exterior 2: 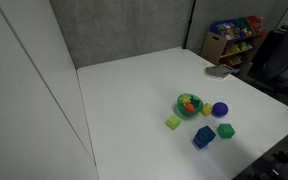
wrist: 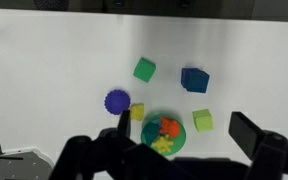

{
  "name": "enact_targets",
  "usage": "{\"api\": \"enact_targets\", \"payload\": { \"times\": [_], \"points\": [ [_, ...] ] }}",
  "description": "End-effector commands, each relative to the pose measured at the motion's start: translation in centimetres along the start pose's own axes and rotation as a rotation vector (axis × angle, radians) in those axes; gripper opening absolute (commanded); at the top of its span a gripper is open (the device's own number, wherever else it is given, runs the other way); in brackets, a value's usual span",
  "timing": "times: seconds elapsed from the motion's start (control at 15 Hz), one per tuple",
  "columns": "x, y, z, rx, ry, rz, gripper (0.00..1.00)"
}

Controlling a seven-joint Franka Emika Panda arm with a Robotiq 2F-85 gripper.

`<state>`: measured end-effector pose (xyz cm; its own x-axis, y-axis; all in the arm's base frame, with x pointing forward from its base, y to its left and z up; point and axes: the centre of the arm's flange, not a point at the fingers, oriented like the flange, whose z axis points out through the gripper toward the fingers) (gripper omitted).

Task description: Pour the purple ball inside the green bowl

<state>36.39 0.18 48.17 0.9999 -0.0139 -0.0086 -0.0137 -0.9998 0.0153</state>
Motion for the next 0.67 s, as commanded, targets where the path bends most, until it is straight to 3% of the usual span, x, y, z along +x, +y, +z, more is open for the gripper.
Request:
{"api": "enact_targets", "payload": {
  "times": [0.0,0.33,0.6],
  "points": [
    [0.0,0.0,0.0,0.000,0.000,0.000,1.00],
    [0.0,0.0,0.0,0.000,0.000,0.000,1.00],
    [1.9,-0.7,-0.3,0.000,-0.003,0.005,1.00]
  ]
}}
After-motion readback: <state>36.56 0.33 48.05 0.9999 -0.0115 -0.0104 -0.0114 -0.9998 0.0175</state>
